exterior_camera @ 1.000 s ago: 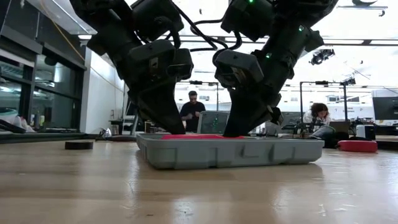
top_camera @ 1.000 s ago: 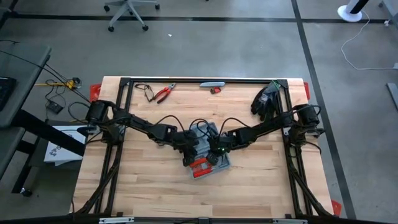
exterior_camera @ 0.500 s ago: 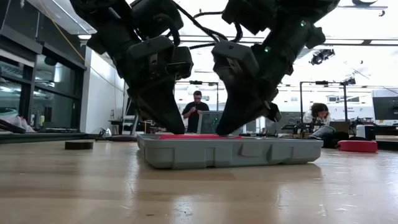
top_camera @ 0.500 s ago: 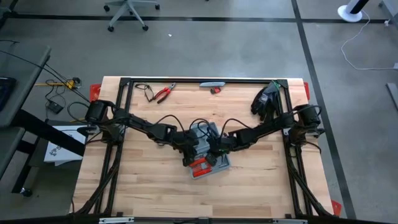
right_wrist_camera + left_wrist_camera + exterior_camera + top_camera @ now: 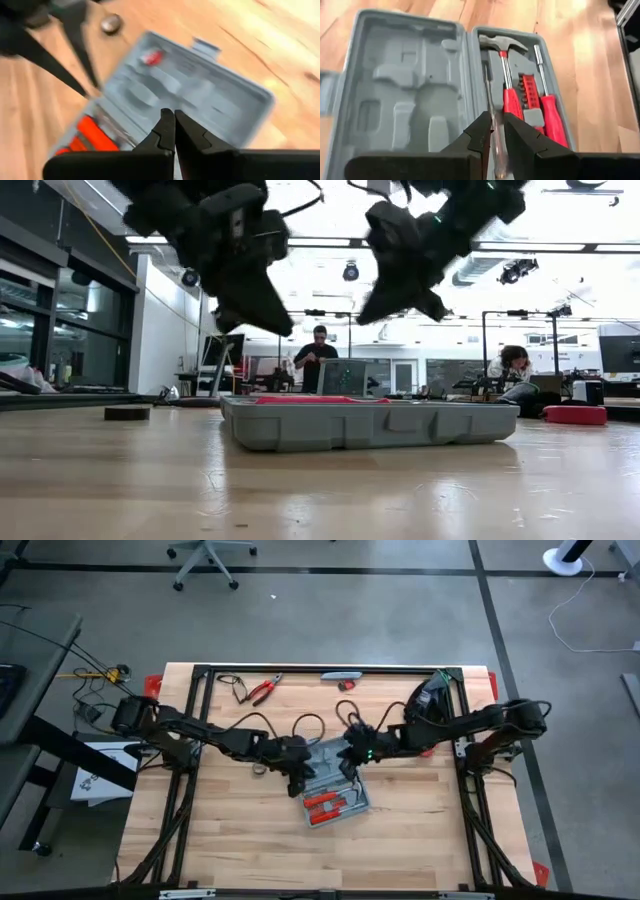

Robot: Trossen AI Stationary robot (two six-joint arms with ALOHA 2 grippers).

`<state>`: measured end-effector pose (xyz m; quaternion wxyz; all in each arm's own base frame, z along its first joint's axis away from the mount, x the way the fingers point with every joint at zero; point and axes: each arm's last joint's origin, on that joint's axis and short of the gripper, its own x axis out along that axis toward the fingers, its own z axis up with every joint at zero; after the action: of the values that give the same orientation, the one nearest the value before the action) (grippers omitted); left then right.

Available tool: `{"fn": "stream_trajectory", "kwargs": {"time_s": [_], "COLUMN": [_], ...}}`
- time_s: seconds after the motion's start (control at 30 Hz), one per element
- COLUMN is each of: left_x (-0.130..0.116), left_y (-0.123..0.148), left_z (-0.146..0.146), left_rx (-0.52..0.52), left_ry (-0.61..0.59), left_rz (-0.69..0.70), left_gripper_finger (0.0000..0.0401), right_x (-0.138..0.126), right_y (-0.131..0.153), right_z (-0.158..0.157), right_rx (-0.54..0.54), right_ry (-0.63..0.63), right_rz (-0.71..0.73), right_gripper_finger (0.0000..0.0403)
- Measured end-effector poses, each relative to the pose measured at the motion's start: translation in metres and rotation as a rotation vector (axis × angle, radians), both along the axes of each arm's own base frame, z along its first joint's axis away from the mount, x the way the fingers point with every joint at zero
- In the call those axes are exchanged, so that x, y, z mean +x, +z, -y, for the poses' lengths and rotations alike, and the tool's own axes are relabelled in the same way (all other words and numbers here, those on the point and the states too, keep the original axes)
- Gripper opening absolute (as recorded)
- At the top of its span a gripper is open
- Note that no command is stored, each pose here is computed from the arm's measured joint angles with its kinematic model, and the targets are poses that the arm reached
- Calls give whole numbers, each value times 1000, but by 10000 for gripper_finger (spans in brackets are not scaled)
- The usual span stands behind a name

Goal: Prefit tool cases
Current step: Put the orange hex key set into the gray tool case

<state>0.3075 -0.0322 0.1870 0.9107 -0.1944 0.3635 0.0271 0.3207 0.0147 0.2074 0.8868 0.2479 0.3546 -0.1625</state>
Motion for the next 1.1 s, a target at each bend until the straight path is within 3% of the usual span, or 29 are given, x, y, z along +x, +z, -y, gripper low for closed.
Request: {"fn": "stream_trajectory", "kwargs": {"time_s": [0.27,0.5,0.83,1.1], "left_x": [-46,-55,-59,-52], "left_y": [-21,-26,-41,-68], "left_z": [-4,-5,-7,-21], "left_rx": [-138,-155,-114,-108], "left_ry": [155,183,205,263], "left_rz": [-29,-100,-220,-312], "left_gripper_finger": [46,46,46,46], "right_x": [-79,-120,-104,-69], "right_y": [-45,-73,-83,-101], "right_z": [-3,-19,-39,-51], "right_rx": [204,354,427,426], "right_ry": [-182,-288,-240,-202], "right_rz": [-22,-76,4,-98], "right_gripper_finger": [0,0,0,0]}}
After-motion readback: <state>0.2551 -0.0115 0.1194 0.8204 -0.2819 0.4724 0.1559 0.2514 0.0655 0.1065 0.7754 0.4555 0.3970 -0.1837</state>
